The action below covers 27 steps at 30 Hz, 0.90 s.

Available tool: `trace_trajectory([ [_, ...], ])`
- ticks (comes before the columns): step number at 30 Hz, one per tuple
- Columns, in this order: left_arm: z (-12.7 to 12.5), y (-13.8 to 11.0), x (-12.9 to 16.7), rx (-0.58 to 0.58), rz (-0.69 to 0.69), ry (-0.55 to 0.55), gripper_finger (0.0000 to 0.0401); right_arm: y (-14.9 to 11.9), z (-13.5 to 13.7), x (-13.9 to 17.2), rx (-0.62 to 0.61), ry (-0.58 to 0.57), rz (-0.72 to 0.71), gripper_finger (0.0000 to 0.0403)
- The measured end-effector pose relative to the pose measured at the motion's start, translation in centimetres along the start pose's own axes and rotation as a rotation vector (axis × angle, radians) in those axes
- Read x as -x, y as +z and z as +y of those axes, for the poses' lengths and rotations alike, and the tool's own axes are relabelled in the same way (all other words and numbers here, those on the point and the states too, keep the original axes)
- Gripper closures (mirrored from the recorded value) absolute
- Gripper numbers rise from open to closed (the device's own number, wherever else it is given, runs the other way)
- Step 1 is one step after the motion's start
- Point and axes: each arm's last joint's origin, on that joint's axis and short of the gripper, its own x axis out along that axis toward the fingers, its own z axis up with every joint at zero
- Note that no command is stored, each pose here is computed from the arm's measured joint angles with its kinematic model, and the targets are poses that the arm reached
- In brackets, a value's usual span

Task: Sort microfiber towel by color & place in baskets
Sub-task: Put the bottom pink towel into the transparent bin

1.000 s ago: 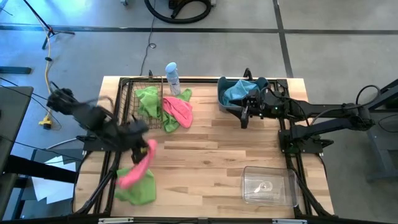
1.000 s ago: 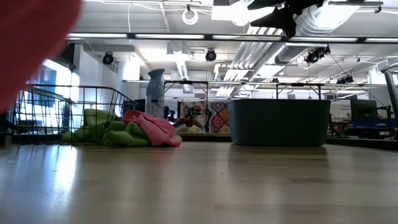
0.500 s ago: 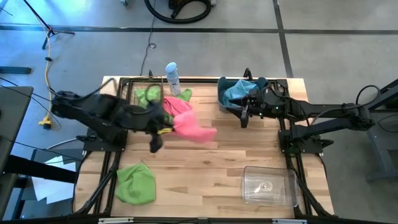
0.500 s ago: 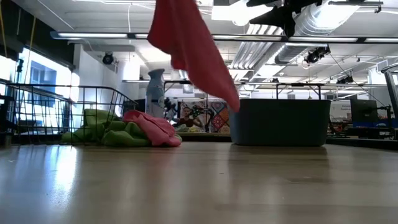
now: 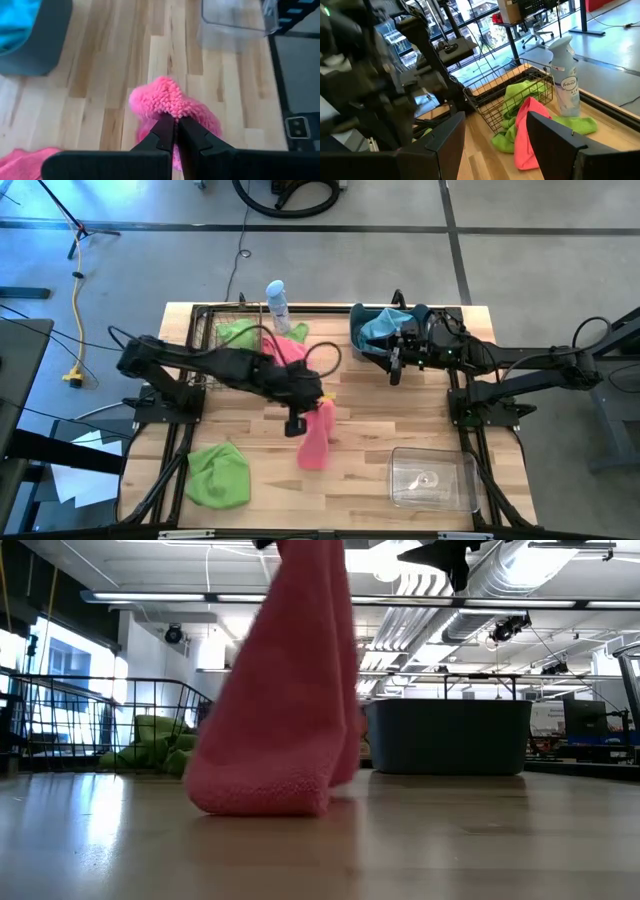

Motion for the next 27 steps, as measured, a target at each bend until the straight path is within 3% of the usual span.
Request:
trace_trajectory([
  [7,-0.5,-1.3,-5.6,-0.064,0.084,-0.039,0.0401,0.0,0.0,0.0,0.005,0.005,0.002,0.0194],
  [15,-0.9,-3.5,-13.8,-0.091,0.194,-0.212,0.0401,0.0,0.0,0.0,0.017,0.004,0.001,0.0194],
  [19,-0.9,-5.4,-17.7,-0.088,0.291,-0.19,0.0401,0.0,0.0,0.0,0.017,0.004,0.001,0.0194],
  [22,-0.9,-6.4,-19.3,-0.068,0.348,-0.176,0.0394,0.0,0.0,0.0,0.017,0.004,0.001,0.0194],
  [27,-0.8,-6.5,-19.6,-0.067,0.344,-0.144,0.0369,0.0,0.0,0.0,0.017,0.004,0.001,0.0194],
])
